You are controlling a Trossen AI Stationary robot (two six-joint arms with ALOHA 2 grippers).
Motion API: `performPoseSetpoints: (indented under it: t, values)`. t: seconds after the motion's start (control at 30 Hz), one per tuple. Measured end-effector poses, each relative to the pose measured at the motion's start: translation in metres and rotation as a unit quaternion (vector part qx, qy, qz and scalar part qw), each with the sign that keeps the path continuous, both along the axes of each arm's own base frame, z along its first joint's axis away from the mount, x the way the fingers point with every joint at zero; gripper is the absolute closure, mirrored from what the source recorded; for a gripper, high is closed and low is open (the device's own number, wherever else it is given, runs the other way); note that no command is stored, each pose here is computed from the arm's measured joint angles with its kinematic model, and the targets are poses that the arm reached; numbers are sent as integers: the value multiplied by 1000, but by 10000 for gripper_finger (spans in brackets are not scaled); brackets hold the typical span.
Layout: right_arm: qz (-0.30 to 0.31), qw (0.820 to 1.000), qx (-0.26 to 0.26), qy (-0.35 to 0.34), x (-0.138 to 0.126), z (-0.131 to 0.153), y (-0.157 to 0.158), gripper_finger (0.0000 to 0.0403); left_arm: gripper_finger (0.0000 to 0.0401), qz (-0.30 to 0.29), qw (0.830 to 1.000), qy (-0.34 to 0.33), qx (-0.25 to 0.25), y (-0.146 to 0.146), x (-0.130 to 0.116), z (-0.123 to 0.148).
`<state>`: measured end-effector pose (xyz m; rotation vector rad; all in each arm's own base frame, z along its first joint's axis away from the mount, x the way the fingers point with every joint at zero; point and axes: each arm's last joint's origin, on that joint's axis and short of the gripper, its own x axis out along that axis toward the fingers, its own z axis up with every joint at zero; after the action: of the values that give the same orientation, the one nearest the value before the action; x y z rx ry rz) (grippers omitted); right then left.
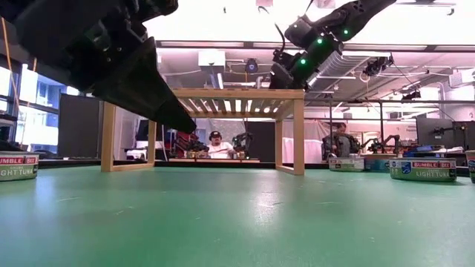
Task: Stack canned seafood by type on shelf
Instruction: Put the green white tuna can on the shelf
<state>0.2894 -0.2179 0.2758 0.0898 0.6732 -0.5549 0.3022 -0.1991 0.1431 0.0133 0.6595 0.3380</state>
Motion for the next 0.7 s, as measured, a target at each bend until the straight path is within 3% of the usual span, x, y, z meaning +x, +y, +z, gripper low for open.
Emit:
performPoseSetpoints:
  t: [0.17,0.3,0.43,0.57,0.7]
  values:
    - [9,1000,10,-6,-2,0,-3,8,401,14,998,-49,-21,12,11,44]
    - [15,1000,17,-11,-4,0,-5,9,401,19,996,-89,10,51,22,98]
    - [18,1000,14,-9,-3,0,-4,9,401,34,994,-95,48,133,39,139]
    - [23,1000,6,-7,-3,0,-5,9,401,36,991,-132,14,229,53,150]
    - [21,1000,5,-9,-3,0,-5,9,401,63,977,-206,4,305,46,162]
